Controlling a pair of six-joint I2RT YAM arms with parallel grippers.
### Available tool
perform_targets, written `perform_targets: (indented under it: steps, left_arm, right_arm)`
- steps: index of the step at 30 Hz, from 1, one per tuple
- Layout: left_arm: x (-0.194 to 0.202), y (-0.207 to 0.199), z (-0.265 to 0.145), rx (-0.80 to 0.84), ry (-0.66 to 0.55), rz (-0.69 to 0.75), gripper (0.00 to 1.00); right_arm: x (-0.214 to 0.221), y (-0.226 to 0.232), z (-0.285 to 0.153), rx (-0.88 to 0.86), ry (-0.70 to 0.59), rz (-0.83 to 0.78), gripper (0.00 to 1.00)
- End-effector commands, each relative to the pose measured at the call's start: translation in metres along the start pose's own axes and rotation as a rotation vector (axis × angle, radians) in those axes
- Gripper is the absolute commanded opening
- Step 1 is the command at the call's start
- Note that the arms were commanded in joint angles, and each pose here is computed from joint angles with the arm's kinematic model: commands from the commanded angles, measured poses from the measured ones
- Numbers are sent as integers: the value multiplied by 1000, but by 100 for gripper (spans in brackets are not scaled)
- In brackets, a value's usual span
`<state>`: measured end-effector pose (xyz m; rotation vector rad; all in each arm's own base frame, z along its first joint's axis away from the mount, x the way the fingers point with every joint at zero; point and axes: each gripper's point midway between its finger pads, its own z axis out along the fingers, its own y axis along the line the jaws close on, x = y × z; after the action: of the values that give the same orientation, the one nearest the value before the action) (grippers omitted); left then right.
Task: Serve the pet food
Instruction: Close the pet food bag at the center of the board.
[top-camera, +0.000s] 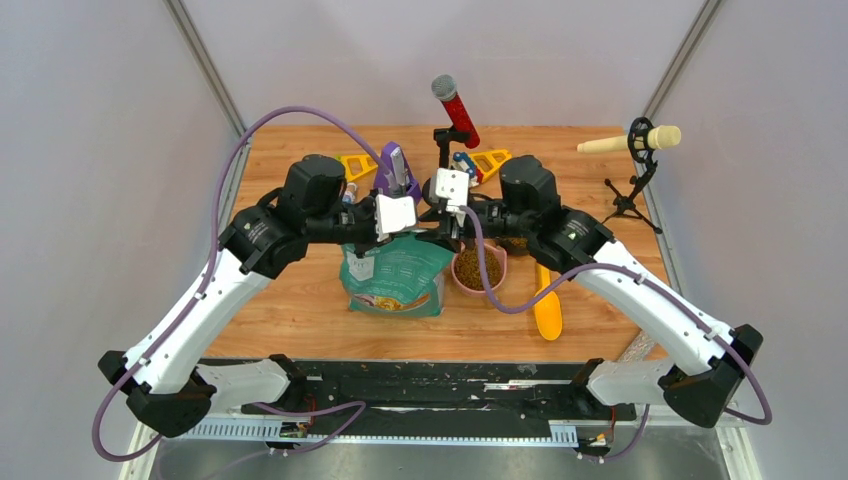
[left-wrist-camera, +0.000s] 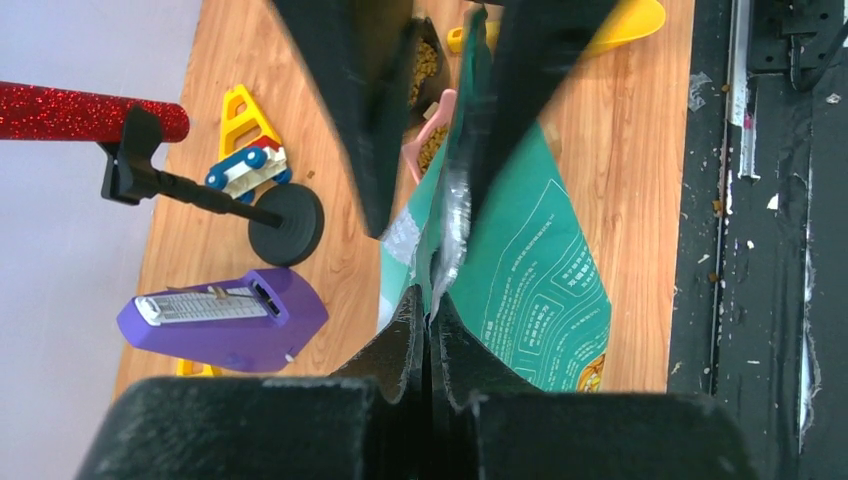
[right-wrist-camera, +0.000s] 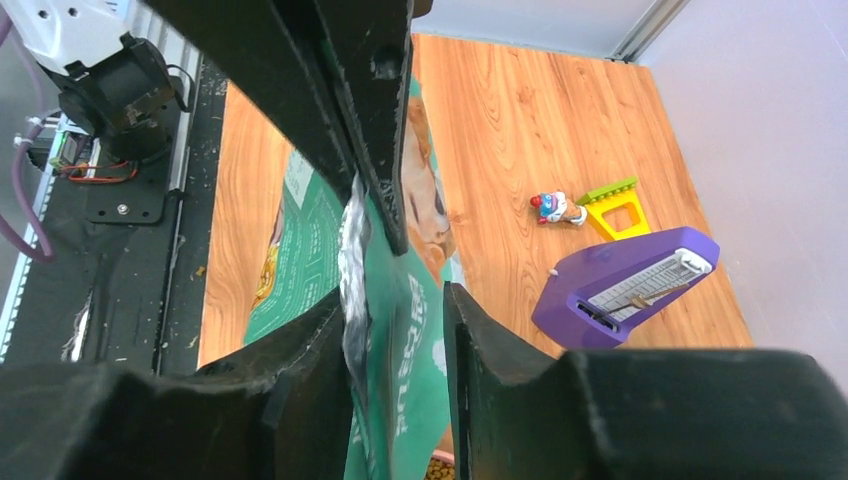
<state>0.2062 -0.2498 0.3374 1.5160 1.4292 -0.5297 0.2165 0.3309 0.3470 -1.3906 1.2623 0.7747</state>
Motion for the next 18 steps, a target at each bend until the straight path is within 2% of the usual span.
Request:
perform_targets:
  steps: [1, 2, 3, 8, 9, 11, 13, 18]
  left_arm:
    - [-48, 20, -16, -78, -147, 59, 0]
    - [-48, 21, -16, -80, -146, 60, 0]
    - [-48, 21, -16, -81, -146, 61, 0]
    - [-46, 21, -17, -91, -142, 66, 0]
    - [-46, 21, -17, -94, -142, 68, 0]
    - [-46, 22, -17, -100, -142, 68, 0]
    - [-45, 23, -16, -104, -141, 66, 0]
    - [-47, 20, -14, -85, -153, 67, 0]
  right_arm:
    - [-14, -12, 3, 51, 18, -40, 20]
    - [-15, -12, 3, 50, 22, -42, 4]
    - [-17, -12, 3, 52, 26, -41, 0]
    - [-22, -5, 2, 43, 34, -36, 0]
    - [-21, -5, 2, 50, 41, -31, 5]
    - [-18, -7, 0, 64, 52, -20, 27]
    - [-17, -4, -1, 55, 52, -19, 39]
    - [-27, 6, 2, -6, 11, -17, 41]
